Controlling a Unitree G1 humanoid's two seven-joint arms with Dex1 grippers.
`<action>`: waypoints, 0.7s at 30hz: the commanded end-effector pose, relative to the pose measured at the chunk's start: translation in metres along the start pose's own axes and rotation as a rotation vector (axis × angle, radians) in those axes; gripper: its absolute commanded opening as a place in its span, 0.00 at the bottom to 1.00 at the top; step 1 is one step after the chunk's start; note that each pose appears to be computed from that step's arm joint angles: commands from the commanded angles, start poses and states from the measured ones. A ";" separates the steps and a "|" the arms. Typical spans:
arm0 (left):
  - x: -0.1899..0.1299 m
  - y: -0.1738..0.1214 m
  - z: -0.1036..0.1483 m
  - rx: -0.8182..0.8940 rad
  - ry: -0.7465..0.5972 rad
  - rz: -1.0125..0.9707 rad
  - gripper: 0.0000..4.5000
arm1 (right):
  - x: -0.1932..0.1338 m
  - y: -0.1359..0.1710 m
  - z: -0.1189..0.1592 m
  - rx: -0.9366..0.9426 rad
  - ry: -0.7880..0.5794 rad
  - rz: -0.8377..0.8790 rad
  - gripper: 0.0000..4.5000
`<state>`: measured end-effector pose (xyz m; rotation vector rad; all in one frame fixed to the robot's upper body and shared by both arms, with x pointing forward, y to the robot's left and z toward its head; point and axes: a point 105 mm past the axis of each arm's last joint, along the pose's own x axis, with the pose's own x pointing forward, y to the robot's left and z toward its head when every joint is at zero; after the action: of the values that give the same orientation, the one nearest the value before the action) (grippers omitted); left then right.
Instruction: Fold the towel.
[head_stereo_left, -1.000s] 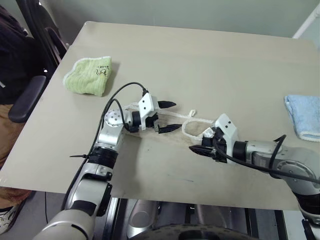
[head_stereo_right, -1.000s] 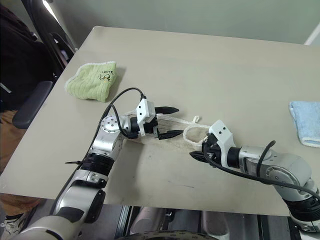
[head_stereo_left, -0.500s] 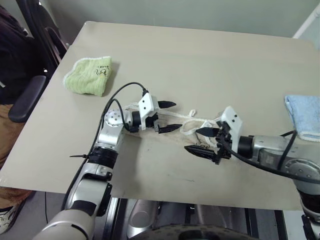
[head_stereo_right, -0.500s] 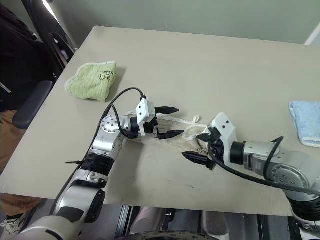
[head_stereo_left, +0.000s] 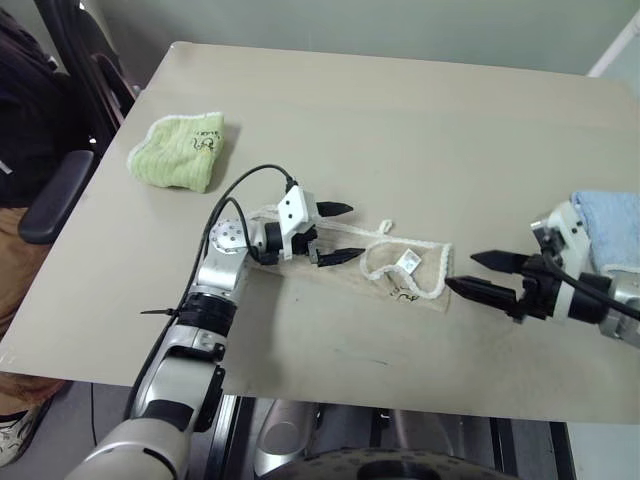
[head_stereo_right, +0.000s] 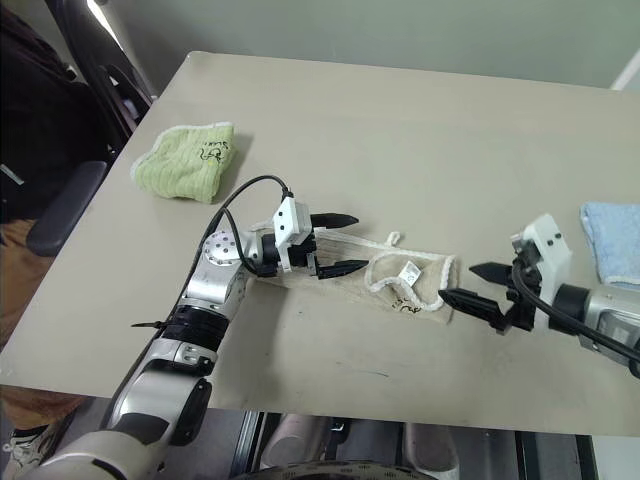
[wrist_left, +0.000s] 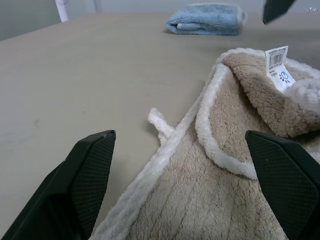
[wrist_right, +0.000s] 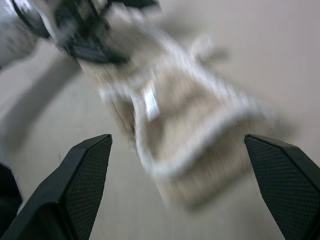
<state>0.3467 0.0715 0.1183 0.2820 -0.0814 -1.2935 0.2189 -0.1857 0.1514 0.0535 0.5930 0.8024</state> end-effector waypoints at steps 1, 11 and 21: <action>0.005 0.003 0.011 0.045 -0.024 -0.012 1.00 | 0.002 0.012 -0.001 -0.019 0.004 0.055 1.00; 0.007 0.003 0.012 0.053 -0.027 -0.018 1.00 | 0.034 0.019 -0.012 0.033 0.018 0.148 1.00; 0.002 0.002 0.010 0.058 -0.021 -0.004 1.00 | 0.044 0.015 -0.008 0.021 0.005 0.161 1.00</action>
<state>0.3481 0.0679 0.1197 0.2973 -0.0931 -1.3006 0.2275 -0.1475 0.1208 0.1333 0.6366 0.9323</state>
